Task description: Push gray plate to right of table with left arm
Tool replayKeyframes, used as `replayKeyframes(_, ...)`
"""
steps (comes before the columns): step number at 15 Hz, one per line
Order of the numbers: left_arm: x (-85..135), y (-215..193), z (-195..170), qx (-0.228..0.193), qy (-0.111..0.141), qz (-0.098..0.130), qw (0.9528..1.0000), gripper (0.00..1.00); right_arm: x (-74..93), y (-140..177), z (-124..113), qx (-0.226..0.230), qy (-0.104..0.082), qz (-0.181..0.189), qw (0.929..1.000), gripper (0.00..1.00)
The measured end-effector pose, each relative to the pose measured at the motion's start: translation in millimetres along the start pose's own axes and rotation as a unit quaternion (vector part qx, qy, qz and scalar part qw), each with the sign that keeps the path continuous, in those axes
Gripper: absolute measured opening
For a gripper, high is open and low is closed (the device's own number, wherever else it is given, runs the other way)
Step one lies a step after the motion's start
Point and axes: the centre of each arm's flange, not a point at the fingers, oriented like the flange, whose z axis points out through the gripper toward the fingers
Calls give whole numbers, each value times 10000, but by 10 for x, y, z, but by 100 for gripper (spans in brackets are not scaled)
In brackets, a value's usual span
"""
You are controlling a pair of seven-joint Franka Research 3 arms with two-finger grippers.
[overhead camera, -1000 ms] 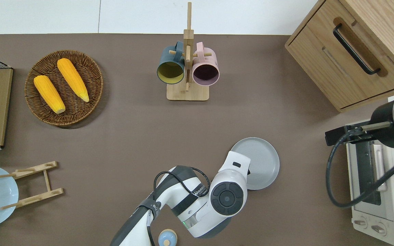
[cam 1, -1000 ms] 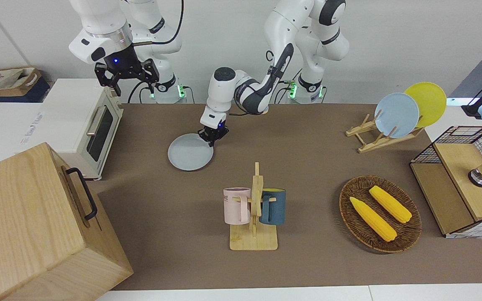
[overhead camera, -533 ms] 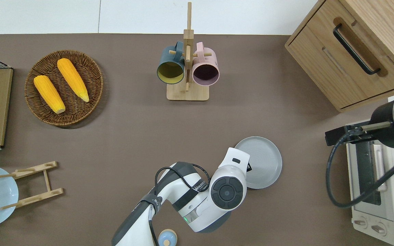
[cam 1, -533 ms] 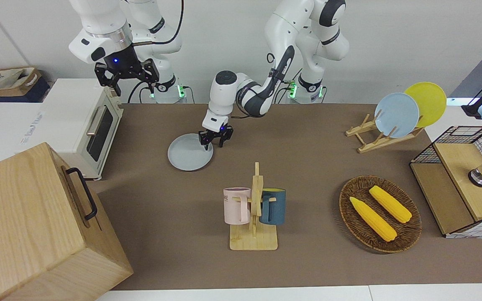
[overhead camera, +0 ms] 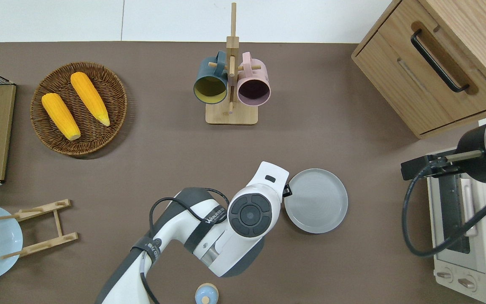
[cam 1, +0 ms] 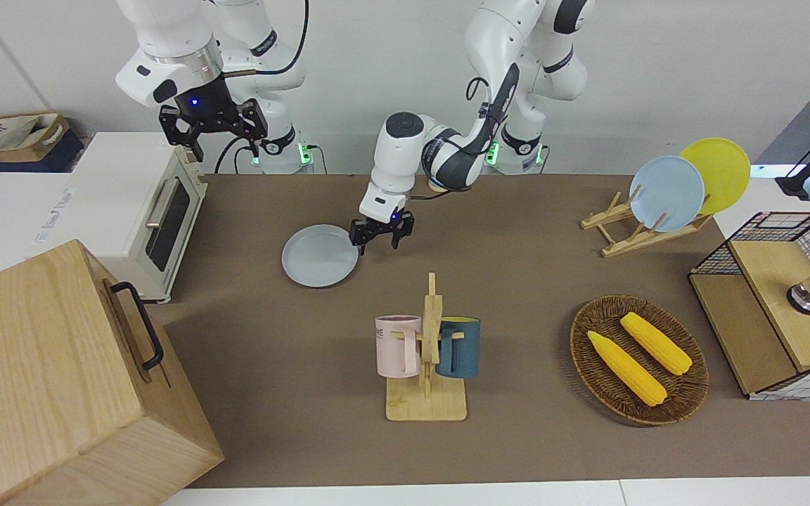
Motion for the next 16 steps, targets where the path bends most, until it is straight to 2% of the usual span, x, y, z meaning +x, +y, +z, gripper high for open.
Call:
replayKeyframes(4,378,-401,-404,381,-385,506,9972,96,0,0,0,0,0,0,10000,99)
replayKeyframes(6,658,-714,-679,575,-496,653,9950,99,0,0,0,0,0,0,10000,99)
replayKeyframes(10,1123,-1424,-1303,856,-704,997,9888,99,0,0,0,0,0,0,10000,99)
replayKeyframes(12,1371,-1925,-1753,911,-758,1229,9853,99,0,0,0,0,0,0,10000,99)
replayKeyframes(13,1432,-2069,-1876,911,-755,1299,9845,99,0,0,0,0,0,0,10000,99)
replayKeyframes(16,1693,-2695,-2326,851,-788,1727,9781,100,0,0,0,0,0,0,10000,99)
